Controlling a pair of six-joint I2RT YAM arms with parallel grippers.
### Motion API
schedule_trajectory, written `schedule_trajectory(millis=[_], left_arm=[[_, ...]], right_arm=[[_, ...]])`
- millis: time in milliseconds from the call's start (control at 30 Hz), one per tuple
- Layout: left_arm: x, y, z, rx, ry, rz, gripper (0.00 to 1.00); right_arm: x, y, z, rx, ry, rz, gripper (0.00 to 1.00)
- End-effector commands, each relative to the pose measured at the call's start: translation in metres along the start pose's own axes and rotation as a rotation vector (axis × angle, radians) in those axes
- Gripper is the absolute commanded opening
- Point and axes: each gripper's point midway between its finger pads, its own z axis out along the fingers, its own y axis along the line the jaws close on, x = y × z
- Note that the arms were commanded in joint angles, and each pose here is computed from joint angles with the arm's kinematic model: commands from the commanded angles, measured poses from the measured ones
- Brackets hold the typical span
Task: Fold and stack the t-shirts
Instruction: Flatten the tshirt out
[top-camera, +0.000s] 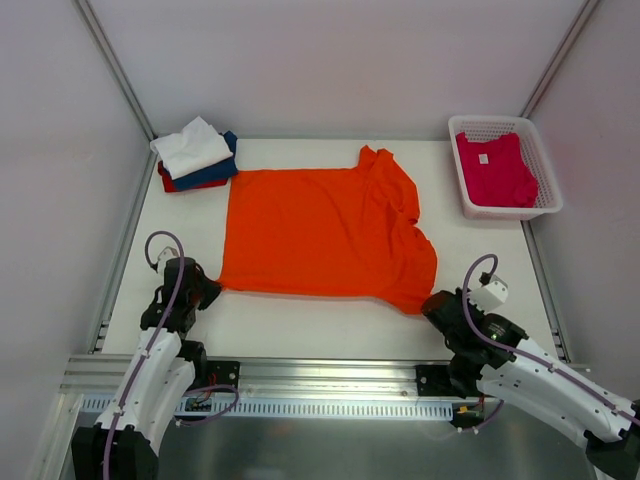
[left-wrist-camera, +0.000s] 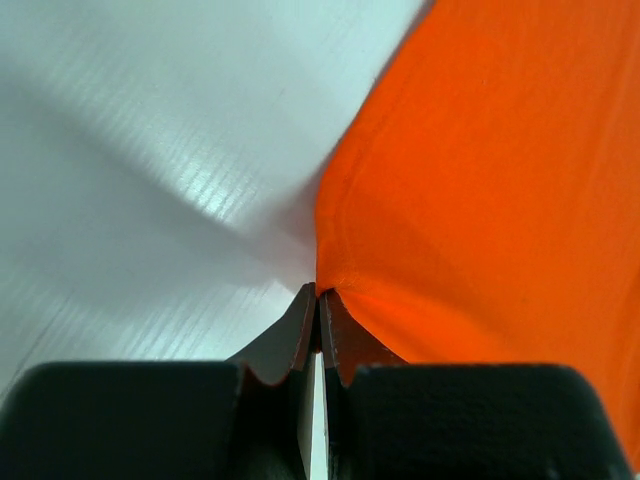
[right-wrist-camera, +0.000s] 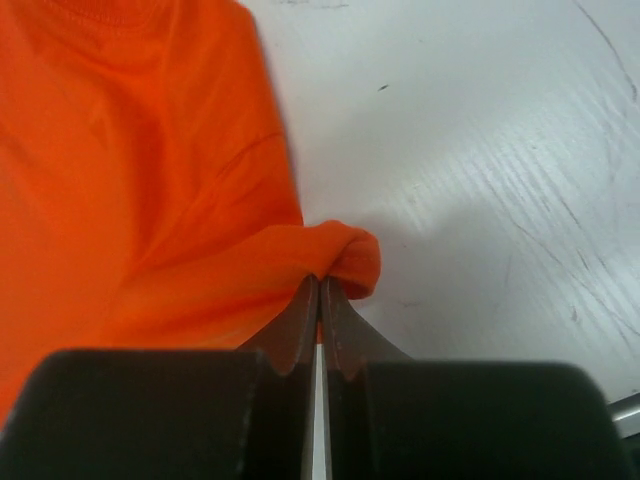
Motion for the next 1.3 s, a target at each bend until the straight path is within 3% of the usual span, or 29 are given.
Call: schedule_trajectory(millis=[0, 300, 367, 400, 500, 600, 900, 1200, 1267], left_arm=[[-0.017, 0.004, -0.007, -0.061, -0.062, -0.009, 0.0], [-0.013, 0.004, -0.006, -0.062, -0.037, 0.0, 0.04], [-0.012, 0.005, -0.006, -0.062, -0.032, 0.005, 0.21], [-0.011, 0.005, -0.006, -0.06, -0.03, 0.008, 0.35], [-0.01, 0.004, -0.006, -0.053, -0.026, 0.009, 0.57], [-0.012, 0.001, -0.008, -0.037, -0.034, 0.014, 0.75], [-0.025, -0.017, -0.016, 0.01, -0.046, 0.051, 0.88], [-0.064, -0.072, -0.017, 0.126, -0.086, 0.183, 0.88], [-0.072, -0.084, -0.011, 0.138, -0.081, 0.194, 0.88]], right_arm=[[-0.019, -0.015, -0.006, 0.059, -0.07, 0.035, 0.0], [-0.013, -0.013, -0.006, 0.043, -0.04, 0.034, 0.01], [-0.012, -0.012, -0.006, 0.039, -0.033, 0.03, 0.07], [-0.012, -0.011, -0.007, 0.038, -0.026, 0.028, 0.17], [-0.01, -0.009, -0.008, 0.04, -0.014, 0.008, 0.31], [-0.012, -0.006, -0.009, 0.037, -0.013, -0.005, 0.36], [-0.038, 0.033, -0.016, -0.039, -0.075, -0.148, 0.45], [-0.07, 0.105, -0.018, -0.067, -0.126, -0.397, 0.63], [-0.075, 0.126, -0.012, -0.107, -0.095, -0.377, 0.64]])
